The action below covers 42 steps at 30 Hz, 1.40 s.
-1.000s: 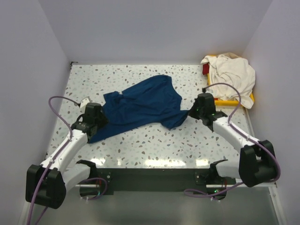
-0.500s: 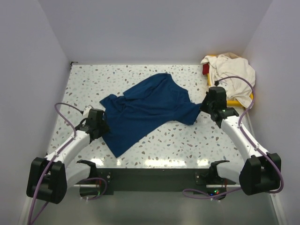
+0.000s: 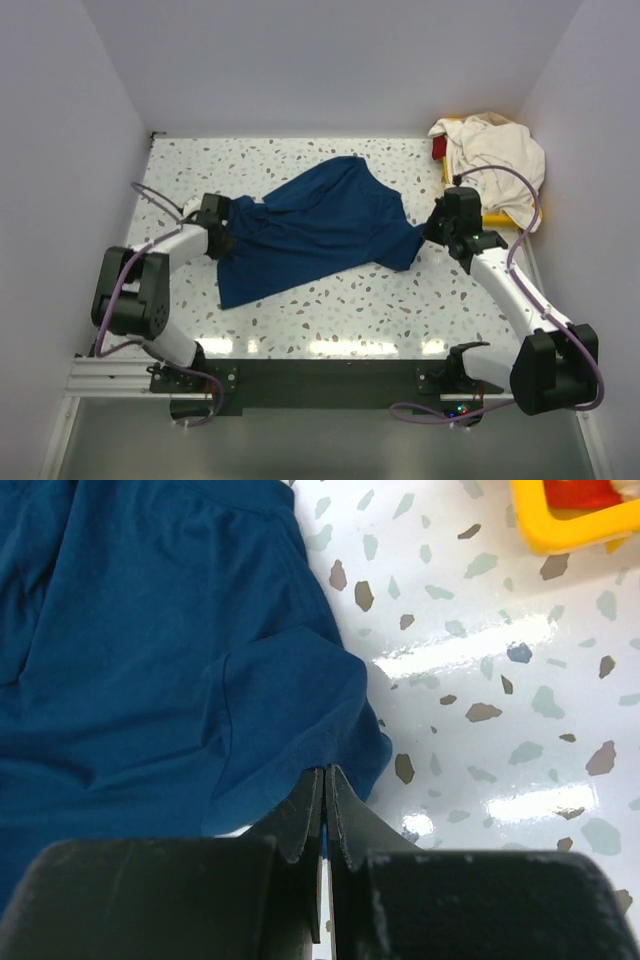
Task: Fold and stack the t-shirts
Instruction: Flatten the tshirt out
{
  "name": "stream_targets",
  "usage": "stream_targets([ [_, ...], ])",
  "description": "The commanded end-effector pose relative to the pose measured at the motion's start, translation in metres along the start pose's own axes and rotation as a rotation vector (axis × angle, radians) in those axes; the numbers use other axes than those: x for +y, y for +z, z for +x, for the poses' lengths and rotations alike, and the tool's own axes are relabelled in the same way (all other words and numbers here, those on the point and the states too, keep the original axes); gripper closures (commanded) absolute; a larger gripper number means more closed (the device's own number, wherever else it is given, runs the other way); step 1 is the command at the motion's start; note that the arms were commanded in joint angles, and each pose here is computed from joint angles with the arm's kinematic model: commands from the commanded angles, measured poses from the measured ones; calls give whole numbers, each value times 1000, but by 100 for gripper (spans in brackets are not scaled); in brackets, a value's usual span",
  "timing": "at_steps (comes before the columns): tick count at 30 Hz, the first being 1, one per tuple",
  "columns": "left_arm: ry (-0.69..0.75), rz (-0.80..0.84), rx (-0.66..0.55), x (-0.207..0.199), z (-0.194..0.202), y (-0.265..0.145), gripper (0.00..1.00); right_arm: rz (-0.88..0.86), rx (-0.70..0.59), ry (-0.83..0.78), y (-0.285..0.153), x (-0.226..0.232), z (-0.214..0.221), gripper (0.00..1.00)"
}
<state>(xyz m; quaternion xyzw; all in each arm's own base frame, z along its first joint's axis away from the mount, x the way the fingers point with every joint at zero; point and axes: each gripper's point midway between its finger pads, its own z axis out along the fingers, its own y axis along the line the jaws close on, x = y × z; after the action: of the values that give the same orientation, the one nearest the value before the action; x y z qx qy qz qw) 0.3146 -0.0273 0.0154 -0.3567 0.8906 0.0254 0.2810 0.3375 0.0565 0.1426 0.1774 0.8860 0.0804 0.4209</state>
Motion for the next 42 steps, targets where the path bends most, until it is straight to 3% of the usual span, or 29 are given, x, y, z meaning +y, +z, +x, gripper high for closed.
stream_targets([
  [1, -80, -19, -78, -22, -64, 25, 89, -77, 4, 30, -2, 11, 4, 100],
  [5, -18, 1, -127, -62, -120, 33, 88, -134, 48, 52, -4, 18, 22, 100],
  [8, -4, 12, -167, -78, -150, 24, 78, -163, 84, 81, -5, 15, 44, 100],
  [9, -7, 16, -176, -79, -157, 19, 65, -178, 86, 88, -4, 16, 48, 100],
  [11, 5, -7, -167, -71, -153, 13, 53, -188, 118, 102, -4, 13, 68, 100],
  [12, 5, -15, -165, -61, -146, 6, 41, -182, 145, 103, -3, 8, 83, 100],
  [14, -7, -53, -170, -35, -133, -8, 34, -200, 156, 104, -7, 9, 94, 100],
  [18, -36, -78, -167, 3, -106, -25, 34, -188, 183, 105, -11, -3, 121, 100],
  [24, -84, -88, -97, 39, -57, -32, 41, -172, 199, 88, -10, -12, 133, 100],
  [32, -138, -80, -13, 46, -22, -18, 50, -166, 192, 80, -13, -16, 136, 100],
  [42, -174, -58, -38, 37, -23, 3, 50, -157, 192, 69, -15, -18, 135, 100],
])
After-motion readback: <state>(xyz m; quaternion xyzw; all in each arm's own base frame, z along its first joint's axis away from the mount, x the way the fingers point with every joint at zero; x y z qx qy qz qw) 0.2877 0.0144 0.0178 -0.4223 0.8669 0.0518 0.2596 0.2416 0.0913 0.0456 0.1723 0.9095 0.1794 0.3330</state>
